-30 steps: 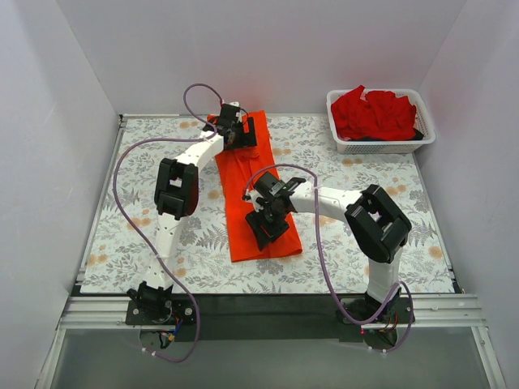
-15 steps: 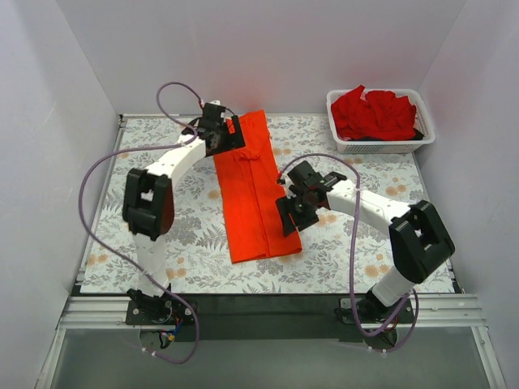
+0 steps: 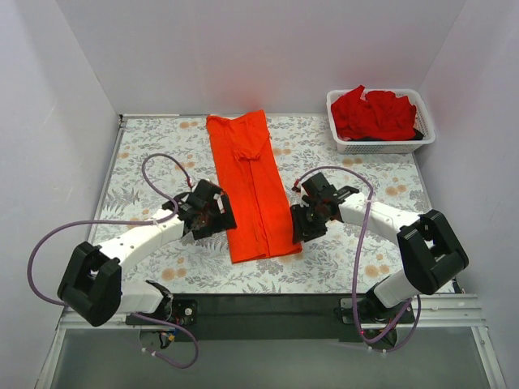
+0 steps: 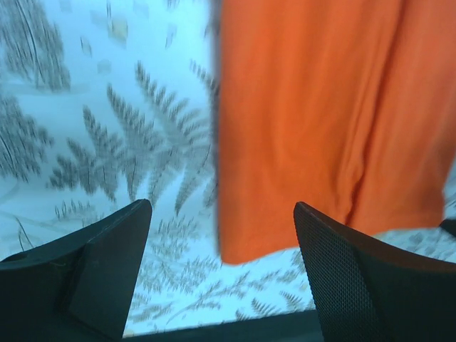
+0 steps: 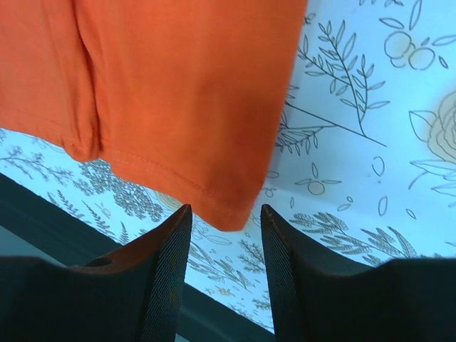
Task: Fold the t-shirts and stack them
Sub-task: Fold the tshirt
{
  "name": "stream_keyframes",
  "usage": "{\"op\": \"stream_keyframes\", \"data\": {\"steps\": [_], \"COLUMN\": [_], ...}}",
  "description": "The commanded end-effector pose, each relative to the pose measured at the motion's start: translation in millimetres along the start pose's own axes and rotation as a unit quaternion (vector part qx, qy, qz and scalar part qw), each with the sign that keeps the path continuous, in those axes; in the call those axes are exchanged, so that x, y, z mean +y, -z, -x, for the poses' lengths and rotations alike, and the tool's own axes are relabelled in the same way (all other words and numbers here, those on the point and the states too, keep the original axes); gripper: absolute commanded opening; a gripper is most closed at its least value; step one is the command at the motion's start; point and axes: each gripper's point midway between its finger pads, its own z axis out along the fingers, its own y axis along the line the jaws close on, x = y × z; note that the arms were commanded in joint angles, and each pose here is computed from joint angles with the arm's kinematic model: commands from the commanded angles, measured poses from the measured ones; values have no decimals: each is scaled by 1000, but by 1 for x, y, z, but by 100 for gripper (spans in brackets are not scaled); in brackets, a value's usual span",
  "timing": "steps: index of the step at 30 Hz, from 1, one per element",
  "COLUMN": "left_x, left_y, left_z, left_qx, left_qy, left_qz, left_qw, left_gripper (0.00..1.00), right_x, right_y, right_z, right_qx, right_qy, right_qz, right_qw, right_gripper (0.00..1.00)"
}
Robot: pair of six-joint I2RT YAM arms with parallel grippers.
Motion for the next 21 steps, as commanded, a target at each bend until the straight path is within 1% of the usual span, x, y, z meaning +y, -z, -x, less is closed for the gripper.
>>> {"op": "stream_keyframes", "data": {"steps": [1,5,10,14,17,18,20,21], "left_x": [-1,2,-3,-2,-2,-3,-4,-4], "left_y": [14,15,12,7,6,5,4,3], "left_z": [-32,-45,-58,-69,-73,-75,-77,-79], "left_qx": [27,38,59,73,79,81,85,88], "left_qy": [47,55,52,51,50,48,46,44], "left_qz": [-16,-16,-15,-5,0,0,3,4], "left_qw": [998,998,997,996,996,996,995,995], "left_gripper": [80,79,78,77,76,74,70,69], "right_x": [15,7,-7,-15,-15,-15,-14,-14], "right_y": [-1,-11,-23,-30,-31,-31,-30,-30], "right_z": [17,9,-18,-31,-35,-34,-33,-33], "right_qx": [-37,-21,12,25,28,27,25,25], "right_qy": [-14,-24,-36,-42,-41,-42,-40,-40], "right_qz": [38,25,10,2,6,6,7,7], "right_qw": [998,999,999,999,999,999,999,999], "right_gripper": [50,49,48,44,37,30,21,12]}}
